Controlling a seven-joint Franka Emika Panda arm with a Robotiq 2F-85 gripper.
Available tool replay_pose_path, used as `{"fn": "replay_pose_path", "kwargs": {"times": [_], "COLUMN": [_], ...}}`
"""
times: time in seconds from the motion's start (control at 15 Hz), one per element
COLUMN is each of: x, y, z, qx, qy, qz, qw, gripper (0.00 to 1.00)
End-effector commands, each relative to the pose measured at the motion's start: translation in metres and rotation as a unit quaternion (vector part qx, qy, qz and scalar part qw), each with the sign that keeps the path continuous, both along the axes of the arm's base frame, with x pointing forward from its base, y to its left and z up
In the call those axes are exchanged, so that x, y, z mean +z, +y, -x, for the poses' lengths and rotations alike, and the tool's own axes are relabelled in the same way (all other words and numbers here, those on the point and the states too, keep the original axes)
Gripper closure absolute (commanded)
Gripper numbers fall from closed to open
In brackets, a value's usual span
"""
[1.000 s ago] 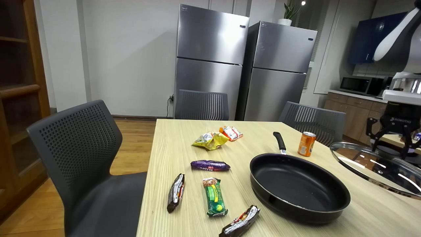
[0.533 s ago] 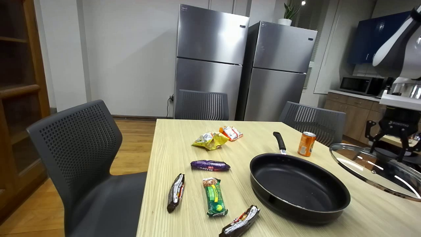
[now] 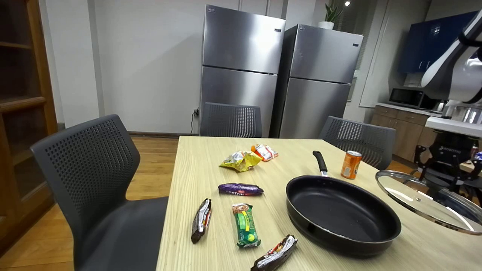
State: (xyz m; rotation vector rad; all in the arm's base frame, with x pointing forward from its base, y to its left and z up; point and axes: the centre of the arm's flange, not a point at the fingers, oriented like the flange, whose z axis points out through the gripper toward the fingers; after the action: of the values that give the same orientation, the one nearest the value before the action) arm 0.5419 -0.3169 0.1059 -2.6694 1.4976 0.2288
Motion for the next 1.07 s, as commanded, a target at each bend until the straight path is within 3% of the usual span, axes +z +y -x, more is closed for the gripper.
{"fn": "replay_pose_path", "kwargs": {"times": [0.0,0.4,1.0], "x": [0.003,-0.009,-0.032], "y": [-0.027,-0.039,-0.026], "z": [-0.026,-0.041,-0.056], "qx": [-0.031,-0.038,-0.021], "qy": [0.006,0.006,0.005], "qz": [-0.019,-0.03,-0.035], "qw": [0.9993,0.9988,0.9992], "gripper": [0.61,0.61,0.61]}}
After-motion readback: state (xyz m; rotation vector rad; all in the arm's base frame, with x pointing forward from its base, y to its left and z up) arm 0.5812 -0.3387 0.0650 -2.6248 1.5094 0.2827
